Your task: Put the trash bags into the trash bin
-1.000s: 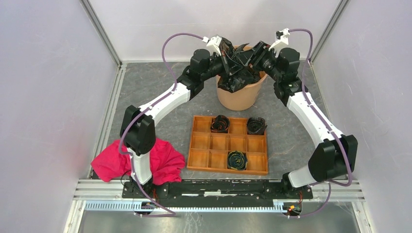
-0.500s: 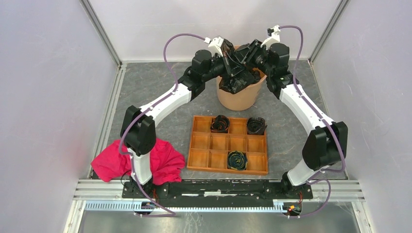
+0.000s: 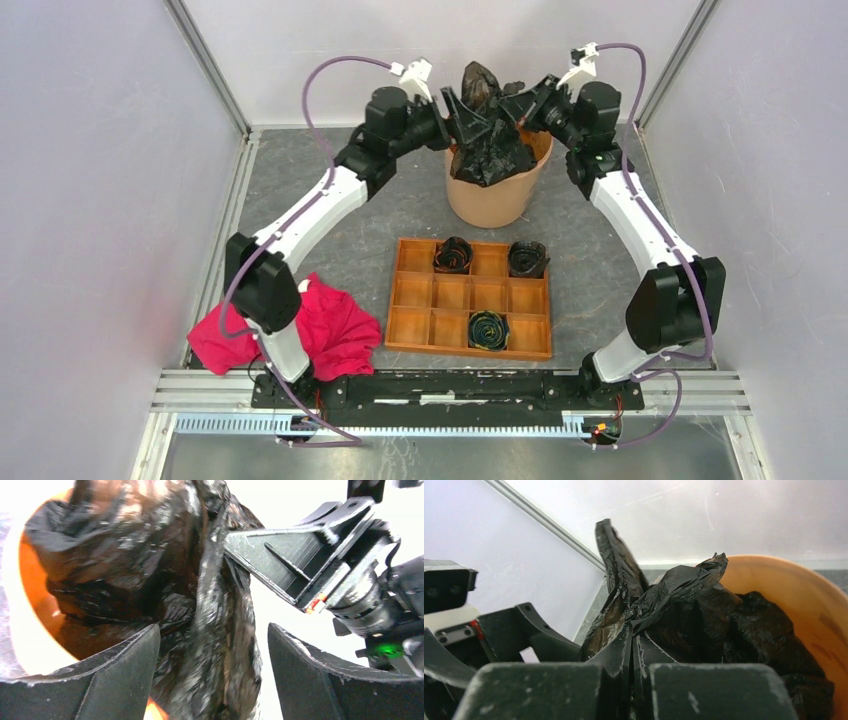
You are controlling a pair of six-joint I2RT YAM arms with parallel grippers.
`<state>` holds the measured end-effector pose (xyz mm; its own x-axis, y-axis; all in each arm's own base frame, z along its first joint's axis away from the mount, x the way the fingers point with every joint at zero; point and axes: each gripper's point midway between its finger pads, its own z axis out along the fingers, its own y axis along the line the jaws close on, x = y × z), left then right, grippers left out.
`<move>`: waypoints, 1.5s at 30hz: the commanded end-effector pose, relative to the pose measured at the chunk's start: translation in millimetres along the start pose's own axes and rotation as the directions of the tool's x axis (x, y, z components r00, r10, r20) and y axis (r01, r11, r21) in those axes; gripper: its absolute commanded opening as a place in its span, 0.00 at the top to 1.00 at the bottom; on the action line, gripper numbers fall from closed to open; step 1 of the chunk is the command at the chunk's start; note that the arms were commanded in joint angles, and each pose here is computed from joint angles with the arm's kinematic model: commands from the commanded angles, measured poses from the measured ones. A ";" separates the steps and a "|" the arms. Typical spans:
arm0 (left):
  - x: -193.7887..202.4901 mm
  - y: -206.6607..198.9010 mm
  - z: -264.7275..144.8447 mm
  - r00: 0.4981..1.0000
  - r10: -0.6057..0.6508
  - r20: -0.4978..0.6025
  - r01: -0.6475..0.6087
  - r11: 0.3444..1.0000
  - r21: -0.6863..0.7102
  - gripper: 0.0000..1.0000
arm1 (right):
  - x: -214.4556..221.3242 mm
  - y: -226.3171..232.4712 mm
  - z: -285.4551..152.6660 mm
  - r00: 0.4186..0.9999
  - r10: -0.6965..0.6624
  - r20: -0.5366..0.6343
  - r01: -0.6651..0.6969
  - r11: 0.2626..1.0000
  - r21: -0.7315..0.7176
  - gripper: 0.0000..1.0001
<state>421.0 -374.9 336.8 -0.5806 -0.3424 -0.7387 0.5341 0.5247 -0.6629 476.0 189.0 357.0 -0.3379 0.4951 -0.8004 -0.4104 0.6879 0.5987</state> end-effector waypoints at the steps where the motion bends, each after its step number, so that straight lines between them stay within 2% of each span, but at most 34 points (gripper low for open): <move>1: -42.6 -13.2 -28.0 0.995 -0.021 0.098 0.019 1.000 0.018 0.14 | -42.4 46.2 -15.4 0.996 -0.027 0.083 0.043 0.979 -0.197 0.99; 6: -45.5 -25.2 -10.4 0.997 -0.036 0.066 0.030 0.995 0.091 0.15 | -42.0 50.4 -13.5 0.998 -0.031 0.063 0.045 0.972 -0.231 0.99; 14: -40.7 -27.8 9.3 0.998 -0.051 0.027 0.047 0.992 0.121 0.31 | -41.8 53.0 -14.5 0.998 -0.032 0.063 0.046 0.968 -0.247 0.98; 16: -37.6 -28.3 11.2 0.998 -0.050 0.022 0.047 0.991 0.126 0.42 | -41.7 53.4 -14.3 0.997 -0.033 0.063 0.047 0.967 -0.249 0.96; 19: -41.2 -25.8 11.4 0.998 -0.042 0.040 0.037 0.993 0.113 0.71 | -40.9 50.4 -13.8 0.997 -0.050 0.060 0.063 0.969 -0.241 0.91; 20: -43.2 -23.1 11.0 0.998 -0.037 0.052 0.032 0.995 0.096 0.77 | -40.8 46.9 -13.2 0.997 -0.055 0.060 0.068 0.972 -0.226 0.90; 22: -48.2 -21.6 9.7 0.996 -0.032 0.077 0.026 0.996 0.080 0.89 | -42.1 36.9 -13.2 0.996 -0.056 0.064 0.068 0.979 -0.193 0.87; 24: -53.1 -26.4 8.4 0.995 -0.028 0.091 0.019 0.995 0.097 0.96 | -43.4 30.2 -12.2 0.997 -0.049 0.064 0.060 0.981 -0.184 0.84; 28: -53.2 -33.2 8.5 0.995 -0.040 0.087 0.029 0.991 0.128 0.98 | -46.9 29.9 -9.8 0.997 -0.044 0.067 0.056 0.978 -0.200 0.72; 30: -52.7 -31.7 8.3 0.995 -0.047 0.088 0.036 0.992 0.123 0.98 | -48.4 30.1 -8.6 0.996 -0.044 0.071 0.058 0.978 -0.202 0.71; 31: -53.3 -32.3 7.7 0.995 -0.049 0.091 0.038 0.991 0.125 0.98 | -49.6 30.5 -8.1 0.996 -0.045 0.074 0.059 0.977 -0.203 0.73; 36: -65.5 -28.8 5.0 0.988 -0.050 0.148 0.037 0.995 0.092 0.98 | -57.9 28.8 -3.5 0.995 -0.047 0.092 0.064 0.979 -0.194 0.99; 41: -94.9 -6.9 0.0 0.960 -0.056 0.273 0.051 0.998 0.027 0.98 | -77.0 20.5 3.0 0.993 -0.007 0.116 0.032 0.975 -0.221 1.00; 45: -113.3 26.2 -3.7 0.933 -0.111 0.342 0.113 0.993 0.014 0.98 | -80.1 -7.7 4.4 0.995 0.004 0.096 0.016 0.978 -0.208 1.00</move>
<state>476.7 -358.3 366.4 -0.5000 -0.5016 -0.7060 0.4905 0.5079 -0.7082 501.3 165.6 405.7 -0.2832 0.5345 -0.7963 -0.5541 0.5866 0.5907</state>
